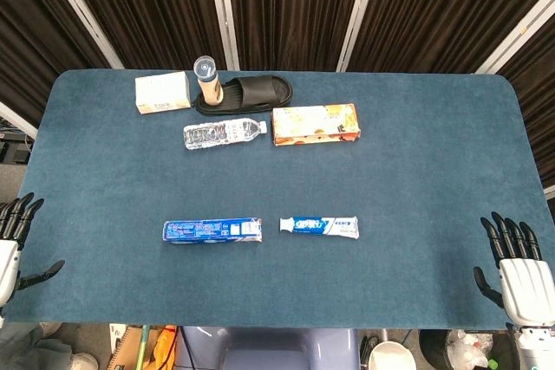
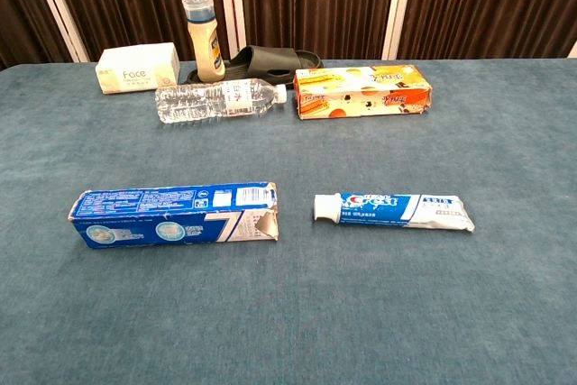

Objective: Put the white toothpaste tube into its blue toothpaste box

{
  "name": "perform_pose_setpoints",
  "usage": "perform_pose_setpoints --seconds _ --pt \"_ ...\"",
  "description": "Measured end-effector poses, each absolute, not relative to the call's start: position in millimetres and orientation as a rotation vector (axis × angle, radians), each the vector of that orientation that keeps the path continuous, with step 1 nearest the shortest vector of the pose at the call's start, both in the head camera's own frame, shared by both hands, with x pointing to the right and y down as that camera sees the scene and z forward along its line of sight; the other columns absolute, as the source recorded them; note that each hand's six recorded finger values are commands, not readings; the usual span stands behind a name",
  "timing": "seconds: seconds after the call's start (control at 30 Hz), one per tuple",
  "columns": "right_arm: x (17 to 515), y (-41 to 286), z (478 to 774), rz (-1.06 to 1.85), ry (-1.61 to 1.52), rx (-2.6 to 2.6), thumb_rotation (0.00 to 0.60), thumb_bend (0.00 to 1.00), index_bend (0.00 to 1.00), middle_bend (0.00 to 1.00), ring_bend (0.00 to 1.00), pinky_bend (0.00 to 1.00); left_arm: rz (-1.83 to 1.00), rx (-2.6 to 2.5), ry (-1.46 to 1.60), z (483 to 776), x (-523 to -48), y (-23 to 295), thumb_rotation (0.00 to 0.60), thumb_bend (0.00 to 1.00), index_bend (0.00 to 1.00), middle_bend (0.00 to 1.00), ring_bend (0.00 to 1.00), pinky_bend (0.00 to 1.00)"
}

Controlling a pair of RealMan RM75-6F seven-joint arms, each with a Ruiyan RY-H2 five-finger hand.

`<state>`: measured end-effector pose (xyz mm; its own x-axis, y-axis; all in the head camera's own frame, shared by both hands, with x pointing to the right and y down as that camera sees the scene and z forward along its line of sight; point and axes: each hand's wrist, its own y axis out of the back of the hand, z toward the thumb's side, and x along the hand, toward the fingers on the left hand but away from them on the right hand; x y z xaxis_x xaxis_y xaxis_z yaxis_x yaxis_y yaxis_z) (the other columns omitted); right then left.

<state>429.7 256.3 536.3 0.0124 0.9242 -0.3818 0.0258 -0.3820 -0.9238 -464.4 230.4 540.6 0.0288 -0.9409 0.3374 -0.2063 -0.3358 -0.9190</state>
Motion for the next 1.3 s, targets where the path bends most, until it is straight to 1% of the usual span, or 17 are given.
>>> perform_pose_setpoints --seconds 0.37,0.63,0.73,0.8,0.9,0.97,1.17,1.3 --pt "430 257 535 1.471 -1.017 -1.523 0.600 0.39 0.00 0.00 0.00 0.00 -1.362 -1.621 1.180 540 -464 231 0.600 0.13 0.00 0.00 0.00 0.00" --pt "429 257 536 1.470 -1.014 -1.529 0.600 0.39 0.00 0.00 0.00 0.00 -1.387 -1.640 1.177 545 -463 231 0.600 0.13 0.00 0.00 0.00 0.00" --pt "427 257 536 1.466 -1.015 -1.534 0.600 0.39 0.00 0.00 0.00 0.00 -1.402 -1.652 1.172 548 -462 228 0.600 0.13 0.00 0.00 0.00 0.05" --pt "426 257 537 1.464 -1.010 -1.538 0.600 0.39 0.00 0.00 0.00 0.00 -1.411 -1.666 1.163 552 -458 223 0.600 0.13 0.02 0.01 0.02 0.10" --pt "425 257 537 1.457 -1.009 -1.544 0.600 0.39 0.00 0.00 0.00 0.00 -1.413 -1.680 1.118 558 -448 213 0.600 0.12 0.11 0.09 0.10 0.20" --pt "424 257 537 1.455 -1.009 -1.545 0.600 0.39 0.00 0.00 0.00 0.00 -1.415 -1.685 1.083 563 -440 206 0.600 0.12 0.14 0.14 0.16 0.26" --pt "425 257 537 1.459 -1.018 -1.553 0.600 0.39 0.00 0.00 0.00 0.00 -1.404 -1.722 0.975 583 -397 177 0.600 0.12 0.16 0.23 0.23 0.32" --pt "425 256 538 1.458 -1.026 -1.560 0.600 0.39 0.00 0.00 0.00 0.00 -1.386 -1.769 0.923 602 -356 160 0.600 0.12 0.17 0.25 0.25 0.34"
